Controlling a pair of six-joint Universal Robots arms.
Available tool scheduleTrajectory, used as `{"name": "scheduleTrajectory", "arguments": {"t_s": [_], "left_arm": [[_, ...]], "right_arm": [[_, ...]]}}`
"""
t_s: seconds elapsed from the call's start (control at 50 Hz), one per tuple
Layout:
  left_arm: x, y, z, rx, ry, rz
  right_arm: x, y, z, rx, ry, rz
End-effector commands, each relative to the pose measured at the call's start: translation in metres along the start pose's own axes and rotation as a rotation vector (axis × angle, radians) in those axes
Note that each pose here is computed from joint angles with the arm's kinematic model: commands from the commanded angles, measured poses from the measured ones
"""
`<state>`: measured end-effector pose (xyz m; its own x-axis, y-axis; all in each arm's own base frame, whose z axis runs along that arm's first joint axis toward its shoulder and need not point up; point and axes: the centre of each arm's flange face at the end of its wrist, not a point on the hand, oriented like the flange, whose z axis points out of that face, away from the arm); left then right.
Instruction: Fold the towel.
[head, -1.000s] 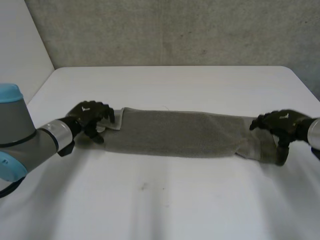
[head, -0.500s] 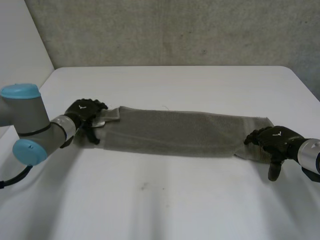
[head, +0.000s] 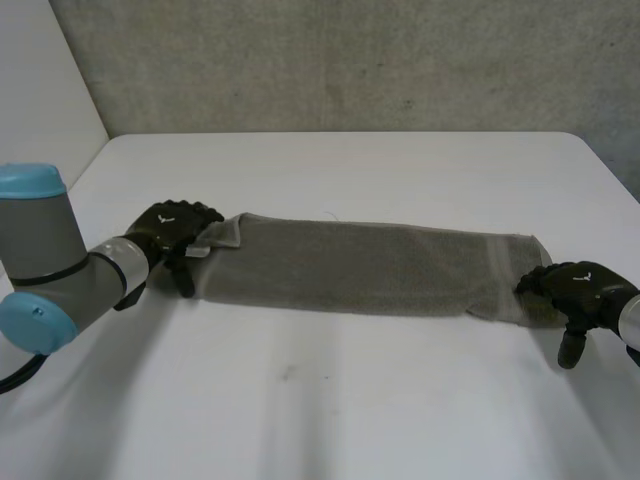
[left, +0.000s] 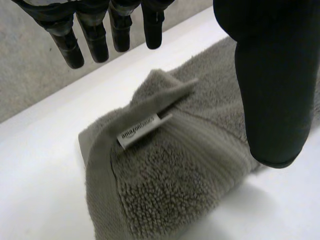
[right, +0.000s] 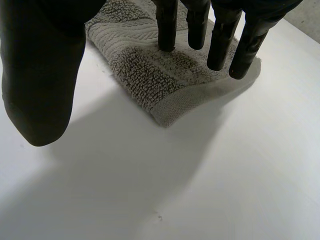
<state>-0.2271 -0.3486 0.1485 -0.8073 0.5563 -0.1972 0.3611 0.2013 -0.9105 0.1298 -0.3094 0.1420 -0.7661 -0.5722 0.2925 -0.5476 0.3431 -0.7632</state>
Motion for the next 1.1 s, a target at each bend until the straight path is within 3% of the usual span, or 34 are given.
{"name": "scheduleTrajectory", "arguments": {"t_s": [0.02, 0.26, 0.72, 1.1], "left_arm": [[0.007, -0.017, -0.017, 0.046, 0.050, 0.009], [0.015, -0.001, -0.007, 0.016, 0.113, -0.006], [-0.011, 0.006, 0.048, -0.098, 0.065, -0.039], [-0.001, -0.009, 0.010, -0.112, 0.074, -0.045]], "right_arm": [[-0.001, -0.002, -0.002, 0.007, 0.004, -0.004], [-0.001, -0.003, -0.003, 0.012, 0.007, -0.008], [0.000, -0.003, -0.002, 0.014, 0.010, -0.012], [0.001, -0.003, -0.003, 0.017, 0.012, -0.017]]}}
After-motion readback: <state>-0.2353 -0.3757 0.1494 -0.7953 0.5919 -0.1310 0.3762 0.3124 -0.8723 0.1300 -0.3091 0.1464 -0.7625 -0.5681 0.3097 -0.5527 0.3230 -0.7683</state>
